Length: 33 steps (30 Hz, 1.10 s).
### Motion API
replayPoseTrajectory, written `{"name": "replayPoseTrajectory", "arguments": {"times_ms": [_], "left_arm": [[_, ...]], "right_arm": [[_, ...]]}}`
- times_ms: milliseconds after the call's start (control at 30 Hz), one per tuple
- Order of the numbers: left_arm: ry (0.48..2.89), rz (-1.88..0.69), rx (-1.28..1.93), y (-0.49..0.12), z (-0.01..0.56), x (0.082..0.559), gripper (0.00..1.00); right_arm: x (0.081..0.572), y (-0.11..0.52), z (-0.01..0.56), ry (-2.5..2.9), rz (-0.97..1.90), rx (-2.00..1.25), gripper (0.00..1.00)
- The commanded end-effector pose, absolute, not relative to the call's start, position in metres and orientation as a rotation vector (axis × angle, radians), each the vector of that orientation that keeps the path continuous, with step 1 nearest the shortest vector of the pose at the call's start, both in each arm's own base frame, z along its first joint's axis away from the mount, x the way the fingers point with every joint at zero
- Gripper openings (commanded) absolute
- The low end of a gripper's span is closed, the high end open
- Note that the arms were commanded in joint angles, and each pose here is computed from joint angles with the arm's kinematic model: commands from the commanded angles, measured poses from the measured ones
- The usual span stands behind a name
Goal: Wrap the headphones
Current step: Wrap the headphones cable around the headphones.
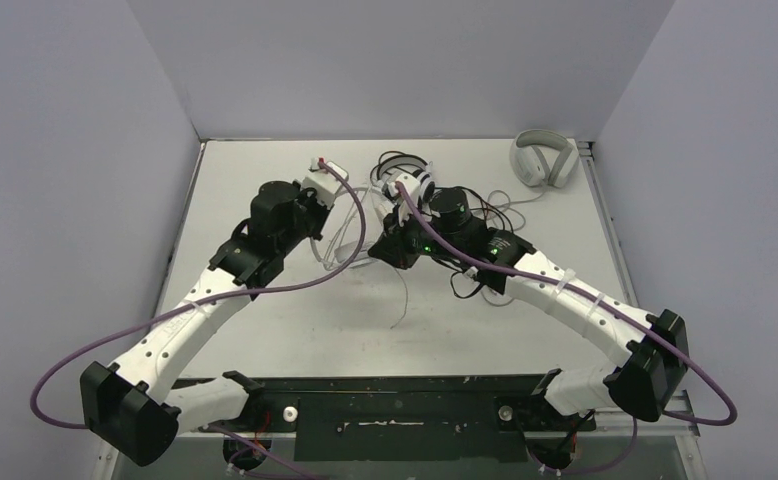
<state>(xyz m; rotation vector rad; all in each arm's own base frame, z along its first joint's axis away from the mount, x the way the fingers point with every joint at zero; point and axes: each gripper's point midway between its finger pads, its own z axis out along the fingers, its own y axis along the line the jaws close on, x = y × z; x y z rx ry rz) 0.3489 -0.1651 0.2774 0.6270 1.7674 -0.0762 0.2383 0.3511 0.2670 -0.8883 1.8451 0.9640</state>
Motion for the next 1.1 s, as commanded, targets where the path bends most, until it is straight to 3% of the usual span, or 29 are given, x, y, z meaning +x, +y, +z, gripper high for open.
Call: {"name": "replayPoseTrajectory", "arguments": {"times_ms": [0,667,1067], "left_arm": [[1.766,-0.215,0.704,-0.186,0.272,0.331,0.0],[2.005,-0.188,0.86,-0.206,0.212,0.316,0.0],[2.004,-0.258,0.935,-0.221,0.212,0.306,0.0]], "right_arm": [[0.237,0.342,0.295,1.788,0.945,-0.914,0.03],[0.288,0.289,0.27,1.939,0.476,-0.867,0.12],[0.316,0.259,0.242,1.973,0.314,-0.82,0.14]]}}
